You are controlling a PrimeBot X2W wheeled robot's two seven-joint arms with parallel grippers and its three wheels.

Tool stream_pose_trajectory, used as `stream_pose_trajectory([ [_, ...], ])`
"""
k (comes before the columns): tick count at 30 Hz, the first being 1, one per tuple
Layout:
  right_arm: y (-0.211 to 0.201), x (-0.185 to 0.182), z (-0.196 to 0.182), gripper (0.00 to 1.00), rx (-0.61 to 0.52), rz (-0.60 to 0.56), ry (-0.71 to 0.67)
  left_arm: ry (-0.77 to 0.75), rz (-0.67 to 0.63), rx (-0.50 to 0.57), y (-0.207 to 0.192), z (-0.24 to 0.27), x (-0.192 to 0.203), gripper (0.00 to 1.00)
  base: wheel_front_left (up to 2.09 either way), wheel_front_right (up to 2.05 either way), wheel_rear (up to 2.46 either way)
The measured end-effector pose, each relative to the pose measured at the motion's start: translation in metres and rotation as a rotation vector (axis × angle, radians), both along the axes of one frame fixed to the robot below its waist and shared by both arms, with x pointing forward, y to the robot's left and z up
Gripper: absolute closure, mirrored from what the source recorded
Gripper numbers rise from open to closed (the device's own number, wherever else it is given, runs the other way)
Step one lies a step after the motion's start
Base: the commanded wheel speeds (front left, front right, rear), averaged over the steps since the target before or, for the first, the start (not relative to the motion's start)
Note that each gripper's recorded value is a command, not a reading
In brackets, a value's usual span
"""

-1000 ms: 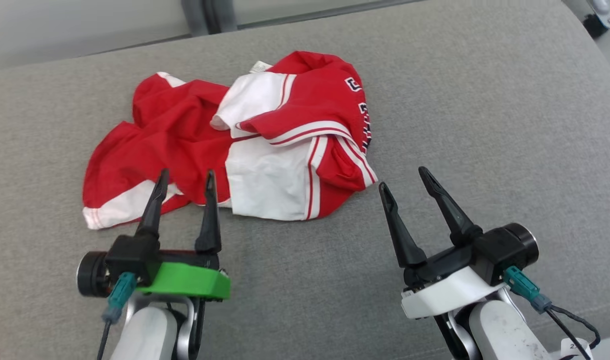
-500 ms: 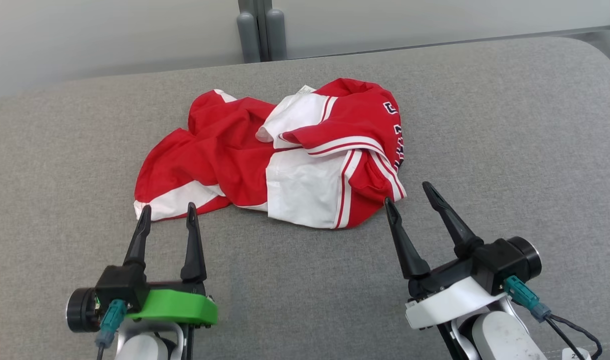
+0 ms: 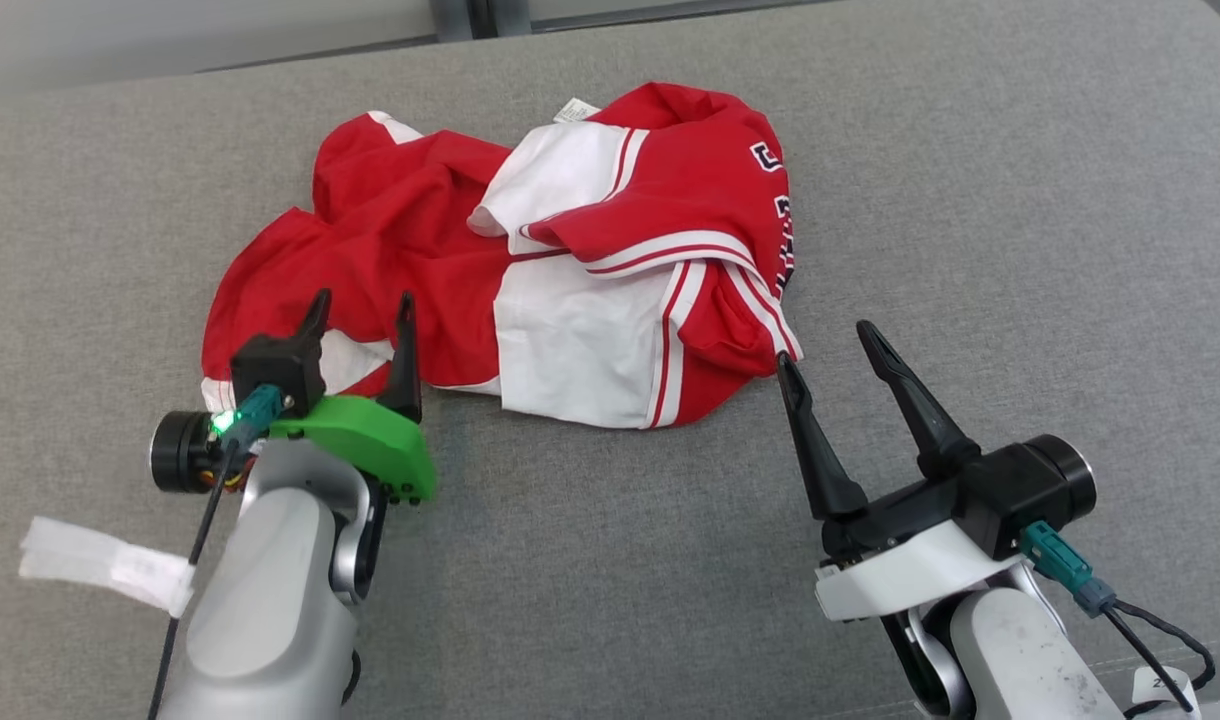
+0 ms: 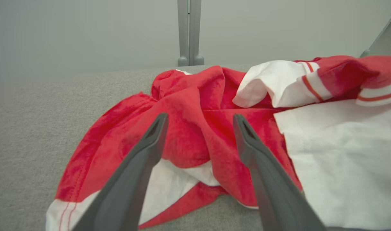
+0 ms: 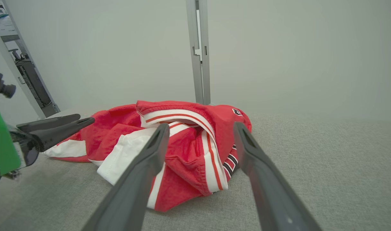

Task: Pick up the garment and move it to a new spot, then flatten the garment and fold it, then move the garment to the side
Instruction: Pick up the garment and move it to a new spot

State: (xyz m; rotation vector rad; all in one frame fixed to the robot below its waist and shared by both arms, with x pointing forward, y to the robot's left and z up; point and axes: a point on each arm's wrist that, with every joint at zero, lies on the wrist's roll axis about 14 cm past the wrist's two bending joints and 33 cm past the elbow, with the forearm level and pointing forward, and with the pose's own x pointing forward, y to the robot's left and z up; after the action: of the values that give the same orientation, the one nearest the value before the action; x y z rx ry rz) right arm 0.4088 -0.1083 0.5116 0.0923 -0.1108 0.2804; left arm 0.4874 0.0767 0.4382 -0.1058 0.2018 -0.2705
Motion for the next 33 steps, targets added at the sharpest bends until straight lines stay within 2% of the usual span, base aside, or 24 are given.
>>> stream_pose_trajectory([
  [8, -0.008, 0.01, -0.018, 0.0, -0.018, -0.019, 0.043, 0.197, -0.002, 0.094, 0.002, -0.057, 0.017, 0.0, 0.0, 0.0, 0.0],
  [9, -0.008, 0.011, -0.02, 0.0, -0.019, -0.02, 0.046, 0.199, -0.002, 0.095, 0.002, -0.059, 0.018, 0.13, 0.0, 0.0, 0.0],
  [10, -0.009, 0.012, -0.021, 0.0, -0.02, -0.021, 0.05, 0.188, -0.007, 0.092, 0.0, -0.059, 0.02, 1.0, 0.0, 0.0, 0.0],
  [16, -0.008, 0.011, -0.023, 0.0, -0.023, -0.02, 0.055, 0.04, 0.027, 0.007, 0.002, -0.028, 0.035, 1.0, 0.0, 0.0, 0.0],
  [19, -0.005, 0.008, -0.025, 0.0, -0.021, -0.009, 0.062, -0.044, 0.051, -0.073, 0.007, 0.003, 0.041, 1.0, 0.0, 0.0, 0.0],
  [25, 0.011, 0.001, -0.029, 0.0, -0.022, 0.046, 0.077, -0.272, 0.093, -0.159, 0.032, 0.083, 0.037, 1.0, 0.0, 0.0, 0.0],
  [31, 0.04, -0.008, -0.025, 0.0, -0.008, 0.13, 0.069, -0.459, 0.183, -0.116, 0.097, 0.159, 0.018, 1.0, 0.0, 0.0, 0.0],
  [33, 0.049, -0.011, -0.023, 0.0, -0.002, 0.157, 0.065, -0.511, 0.219, -0.063, 0.124, 0.184, 0.009, 1.0, 0.0, 0.0, 0.0],
])
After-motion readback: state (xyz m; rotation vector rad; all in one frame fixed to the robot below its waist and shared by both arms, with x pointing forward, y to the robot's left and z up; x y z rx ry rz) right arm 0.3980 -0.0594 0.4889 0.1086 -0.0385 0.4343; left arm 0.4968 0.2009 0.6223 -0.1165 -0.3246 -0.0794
